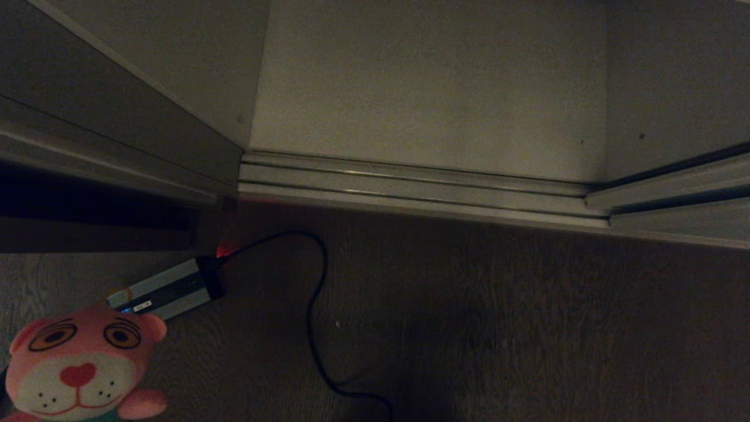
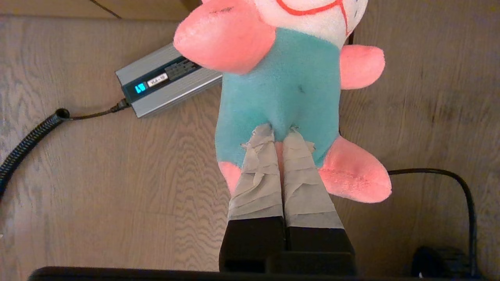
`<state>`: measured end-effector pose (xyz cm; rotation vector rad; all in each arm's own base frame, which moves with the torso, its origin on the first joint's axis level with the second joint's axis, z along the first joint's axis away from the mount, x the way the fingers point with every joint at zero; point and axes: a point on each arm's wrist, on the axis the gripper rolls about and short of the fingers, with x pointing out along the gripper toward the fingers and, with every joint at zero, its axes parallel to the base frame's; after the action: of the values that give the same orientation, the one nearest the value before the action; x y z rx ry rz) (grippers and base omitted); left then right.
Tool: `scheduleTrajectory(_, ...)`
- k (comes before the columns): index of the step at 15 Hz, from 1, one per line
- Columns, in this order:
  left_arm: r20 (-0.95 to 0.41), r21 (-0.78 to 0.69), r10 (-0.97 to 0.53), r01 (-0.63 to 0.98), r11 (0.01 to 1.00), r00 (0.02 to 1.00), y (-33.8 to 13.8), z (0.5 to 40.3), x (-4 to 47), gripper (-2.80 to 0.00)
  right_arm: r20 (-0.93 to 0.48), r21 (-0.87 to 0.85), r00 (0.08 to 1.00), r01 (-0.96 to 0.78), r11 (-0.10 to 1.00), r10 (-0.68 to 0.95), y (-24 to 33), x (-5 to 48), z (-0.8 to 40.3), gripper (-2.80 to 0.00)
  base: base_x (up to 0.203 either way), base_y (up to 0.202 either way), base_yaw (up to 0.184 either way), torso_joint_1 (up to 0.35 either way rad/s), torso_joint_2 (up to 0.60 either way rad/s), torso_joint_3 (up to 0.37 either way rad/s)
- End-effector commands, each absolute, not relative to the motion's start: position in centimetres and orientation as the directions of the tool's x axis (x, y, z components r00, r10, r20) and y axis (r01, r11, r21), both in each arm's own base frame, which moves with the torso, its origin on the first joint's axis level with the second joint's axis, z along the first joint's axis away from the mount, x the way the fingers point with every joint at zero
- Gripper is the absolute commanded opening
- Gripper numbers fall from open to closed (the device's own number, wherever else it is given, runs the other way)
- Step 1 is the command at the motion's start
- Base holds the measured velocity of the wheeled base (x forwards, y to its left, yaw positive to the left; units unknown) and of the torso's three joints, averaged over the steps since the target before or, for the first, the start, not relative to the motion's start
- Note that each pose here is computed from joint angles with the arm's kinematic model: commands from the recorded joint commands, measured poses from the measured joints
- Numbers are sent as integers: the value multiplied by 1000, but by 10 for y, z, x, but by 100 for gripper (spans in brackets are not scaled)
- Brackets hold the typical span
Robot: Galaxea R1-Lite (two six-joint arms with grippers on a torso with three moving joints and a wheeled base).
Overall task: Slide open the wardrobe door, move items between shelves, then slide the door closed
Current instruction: Place the pink doll on the higher shelf
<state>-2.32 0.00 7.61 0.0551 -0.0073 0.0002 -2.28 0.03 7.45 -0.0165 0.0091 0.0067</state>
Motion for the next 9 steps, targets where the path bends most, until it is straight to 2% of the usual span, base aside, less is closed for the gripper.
scheduleTrajectory(1,4,52,0,0,999,1000,0,76,-23,-280,-11,-17,1000,-8,1000,8,0,-23,74,-280,0,0,0,2,-2,110)
scheduleTrajectory(9,2,49,-2,1,999,1000,0,76,-23,-280,-11,-17,1000,-7,1000,7,0,-23,74,-280,0,0,0,0,2,185)
